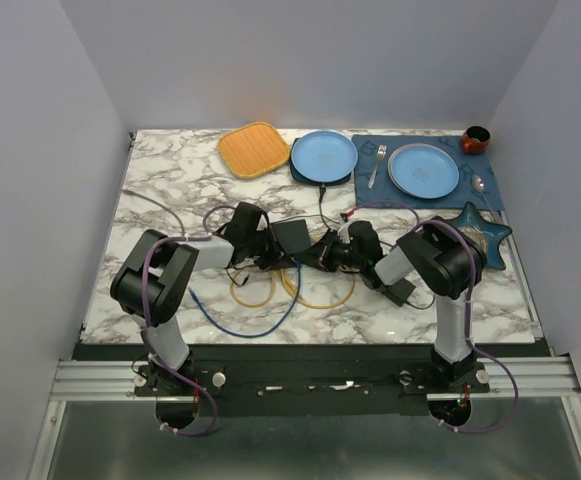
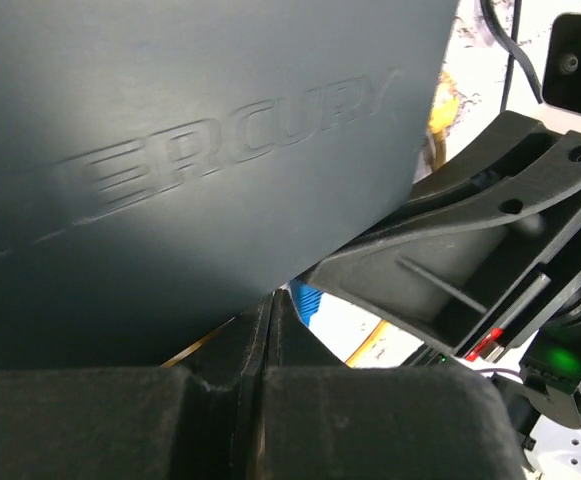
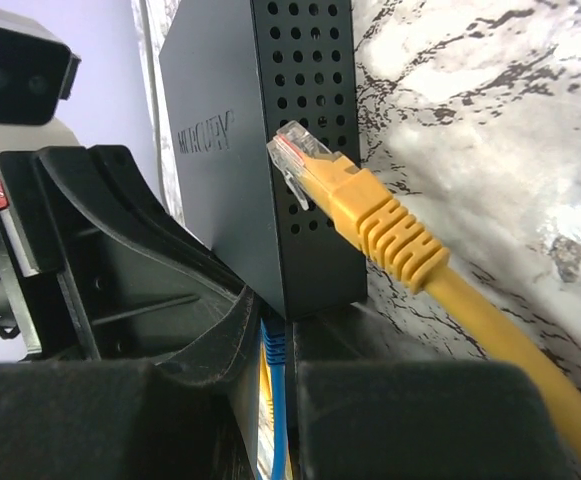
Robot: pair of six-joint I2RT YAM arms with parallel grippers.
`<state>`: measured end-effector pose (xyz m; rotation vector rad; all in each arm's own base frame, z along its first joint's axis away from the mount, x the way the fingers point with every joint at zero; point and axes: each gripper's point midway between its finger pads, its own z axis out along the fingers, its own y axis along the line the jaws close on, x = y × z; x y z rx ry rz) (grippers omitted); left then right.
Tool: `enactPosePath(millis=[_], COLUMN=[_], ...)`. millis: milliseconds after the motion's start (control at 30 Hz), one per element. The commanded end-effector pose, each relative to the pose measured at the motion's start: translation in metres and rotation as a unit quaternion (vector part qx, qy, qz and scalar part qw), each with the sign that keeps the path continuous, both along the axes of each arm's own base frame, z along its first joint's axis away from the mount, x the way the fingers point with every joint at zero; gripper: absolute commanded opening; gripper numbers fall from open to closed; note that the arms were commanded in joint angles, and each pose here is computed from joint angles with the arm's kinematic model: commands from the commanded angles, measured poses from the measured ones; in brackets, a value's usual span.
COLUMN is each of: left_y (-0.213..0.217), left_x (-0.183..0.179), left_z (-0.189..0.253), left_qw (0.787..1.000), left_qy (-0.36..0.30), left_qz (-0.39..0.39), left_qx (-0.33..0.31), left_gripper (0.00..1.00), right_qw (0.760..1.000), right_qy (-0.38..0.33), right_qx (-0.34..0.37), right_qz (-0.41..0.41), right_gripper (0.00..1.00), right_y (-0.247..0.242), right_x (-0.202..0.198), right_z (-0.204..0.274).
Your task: Pull the plug from the switch port
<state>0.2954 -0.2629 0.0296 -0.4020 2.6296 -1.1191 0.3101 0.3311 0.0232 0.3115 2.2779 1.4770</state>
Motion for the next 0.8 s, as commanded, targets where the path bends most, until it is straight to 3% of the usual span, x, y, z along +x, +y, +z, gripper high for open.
enactPosePath(millis=[0, 333, 433, 467, 500, 533, 600, 633, 667, 767], left_y=[-0.003, -0.001, 0.004, 0.008, 0.01, 0.012, 0.018, 0.019, 0.02, 0.012], left_x=[0.019, 0.038, 0.039, 0.039, 0.038, 0.037, 0.031, 0.028, 0.02, -0.002], left_z=[-0.001, 0.02, 0.042, 0.057, 0.066, 0.075, 0.101, 0.108, 0.12, 0.136], left_qw=[1.0, 0.999, 0.997, 0.994, 0.992, 0.99, 0.981, 0.978, 0.972, 0.958], left_qy=[-0.005, -0.033, -0.074, -0.102, -0.121, -0.139, -0.191, -0.207, -0.234, -0.285], left_qz=[0.015, 0.024, 0.022, 0.026, 0.026, 0.026, 0.028, 0.025, 0.019, -0.011], left_qx=[0.014, 0.024, 0.027, 0.026, 0.024, 0.023, 0.015, 0.012, 0.006, -0.009], left_gripper=[0.0, 0.0, 0.0, 0.0, 0.05, 0.37, 0.66, 0.92, 0.99, 0.99], right_qw=[0.999, 0.998, 0.996, 0.994, 0.99, 0.987, 0.977, 0.974, 0.97, 0.962], right_qy=[0.022, -0.01, -0.04, -0.071, -0.075, -0.09, -0.131, -0.141, -0.161, -0.179], right_qx=[-0.034, -0.052, -0.08, -0.078, -0.117, -0.129, -0.165, -0.177, -0.179, -0.206], right_qz=[0.024, 0.039, 0.02, 0.011, 0.004, -0.002, -0.013, -0.016, -0.021, -0.024], right_gripper=[0.01, 0.01, 0.01, 0.01, 0.01, 0.01, 0.01, 0.01, 0.01, 0.01], right_y=[-0.013, -0.029, -0.037, -0.038, -0.048, -0.051, -0.06, -0.063, -0.062, -0.072], right_x=[-0.023, -0.045, -0.037, -0.032, -0.03, -0.026, -0.017, -0.015, -0.008, -0.008], right_z=[-0.017, 0.0, 0.015, 0.04, 0.036, 0.047, 0.076, 0.084, 0.104, 0.125])
